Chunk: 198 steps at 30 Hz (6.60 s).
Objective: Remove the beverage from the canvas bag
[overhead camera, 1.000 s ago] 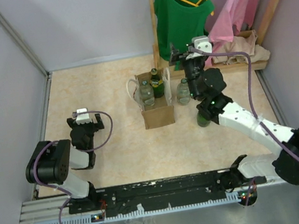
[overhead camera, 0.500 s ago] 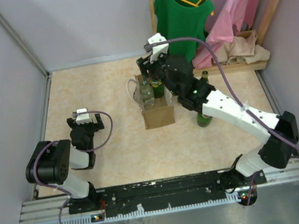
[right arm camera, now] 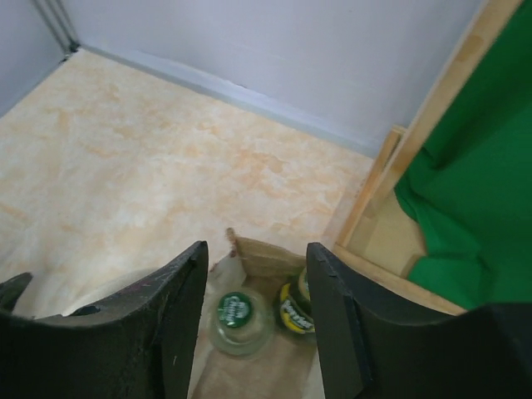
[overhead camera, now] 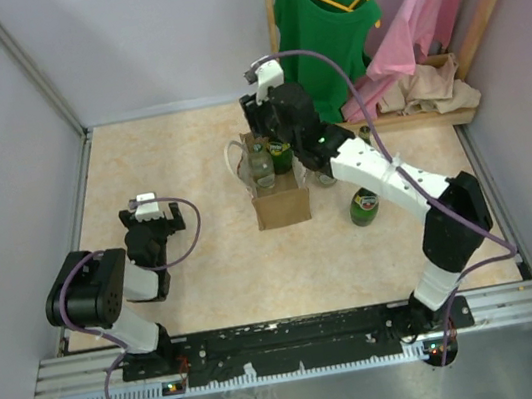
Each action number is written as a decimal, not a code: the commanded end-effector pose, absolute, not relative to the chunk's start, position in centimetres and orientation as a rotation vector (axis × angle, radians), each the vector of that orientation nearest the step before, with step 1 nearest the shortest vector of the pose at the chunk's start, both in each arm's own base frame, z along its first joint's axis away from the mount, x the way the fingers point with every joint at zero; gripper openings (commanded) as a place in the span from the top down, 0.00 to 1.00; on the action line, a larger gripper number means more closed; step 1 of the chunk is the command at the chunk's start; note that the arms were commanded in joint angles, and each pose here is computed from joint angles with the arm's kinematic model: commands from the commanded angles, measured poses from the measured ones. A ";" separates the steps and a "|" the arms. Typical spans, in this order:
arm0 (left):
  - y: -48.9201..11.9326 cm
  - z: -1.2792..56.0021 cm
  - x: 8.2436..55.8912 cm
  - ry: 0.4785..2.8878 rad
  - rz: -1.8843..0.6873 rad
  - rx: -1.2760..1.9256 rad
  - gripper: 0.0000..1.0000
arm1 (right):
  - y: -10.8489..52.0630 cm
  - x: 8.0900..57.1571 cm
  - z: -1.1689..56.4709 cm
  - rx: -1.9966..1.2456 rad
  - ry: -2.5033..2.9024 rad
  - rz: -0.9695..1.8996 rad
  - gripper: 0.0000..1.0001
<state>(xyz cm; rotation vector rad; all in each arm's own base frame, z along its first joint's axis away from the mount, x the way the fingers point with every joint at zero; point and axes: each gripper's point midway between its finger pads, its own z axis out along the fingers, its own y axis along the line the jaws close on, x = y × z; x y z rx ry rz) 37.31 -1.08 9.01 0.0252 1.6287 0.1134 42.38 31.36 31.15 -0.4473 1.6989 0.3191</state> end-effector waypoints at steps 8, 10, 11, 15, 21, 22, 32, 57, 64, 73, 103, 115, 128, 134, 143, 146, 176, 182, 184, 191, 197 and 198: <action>-1.2 9.8 37.7 1.603 0.100 0.019 0.00 | 30.0 45.4 30.0 -0.348 1.747 0.394 0.43; -1.2 9.8 37.8 1.602 0.100 0.019 0.00 | 30.4 45.5 29.6 -0.361 1.755 0.416 0.42; -1.1 9.7 37.7 1.604 0.101 0.017 0.00 | 30.6 45.6 29.4 -0.368 1.762 0.424 0.42; -1.1 9.8 37.8 1.602 0.100 0.017 0.00 | 30.6 46.3 28.5 -0.344 1.790 0.436 0.40; -1.2 9.7 37.7 1.604 0.099 0.019 0.00 | 29.9 47.2 26.9 -0.281 1.830 0.448 0.26; -1.2 9.8 37.8 1.603 0.100 0.019 0.00 | 29.7 47.4 26.6 -0.271 1.830 0.437 0.26; -1.1 9.8 37.8 1.603 0.100 0.018 0.00 | 28.4 48.4 23.9 -0.235 1.843 0.333 0.29; -1.2 9.8 37.8 1.603 0.100 0.018 0.00 | 27.4 49.9 17.9 -0.221 1.908 0.196 0.49; -1.1 9.8 37.8 1.603 0.101 0.018 0.00 | 27.3 50.1 17.7 -0.215 1.900 0.185 0.91; -1.2 9.8 37.8 1.603 0.100 0.019 0.00 | 27.6 50.1 21.0 -0.224 1.816 0.224 1.00; -1.2 9.8 37.8 1.603 0.100 0.019 0.00 | 27.5 36.5 49.2 -0.269 1.188 0.420 1.00; -1.2 9.8 37.8 1.603 0.099 0.019 0.00 | 19.4 30.2 52.1 -0.133 1.264 0.310 1.00; -1.2 9.8 37.8 1.603 0.100 0.019 0.00 | 12.2 27.3 47.5 0.003 1.392 0.153 1.00; -1.2 9.8 37.8 1.603 0.099 0.018 0.00 | 13.6 28.5 43.3 -0.056 1.498 0.100 1.00; -1.2 9.8 37.8 1.603 0.099 0.020 0.00 | 16.2 30.3 39.2 -0.106 1.575 0.090 1.00; -1.2 9.7 37.8 1.604 0.100 0.019 0.00 | 16.5 30.6 38.0 -0.113 1.596 0.078 1.00; -1.2 9.8 37.8 1.603 0.100 0.018 0.00 | 17.8 33.2 24.3 -0.039 1.671 0.194 1.00; -1.2 9.8 37.8 1.602 0.100 0.020 0.00 | 17.9 33.4 23.7 -0.035 1.644 0.204 1.00; -1.2 9.8 37.8 1.602 0.099 0.019 0.00 | 17.8 33.5 23.6 -0.033 1.636 0.197 1.00; -1.2 9.8 37.8 1.603 0.100 0.019 0.00 | 17.4 33.4 23.2 -0.034 1.630 0.171 1.00; -1.2 9.8 37.8 1.603 0.100 0.018 0.00 | 16.9 33.1 22.6 -0.038 1.650 0.155 0.57; -1.2 9.8 37.8 1.603 0.100 0.019 0.00 | 16.8 33.1 22.6 -0.038 1.653 0.149 0.51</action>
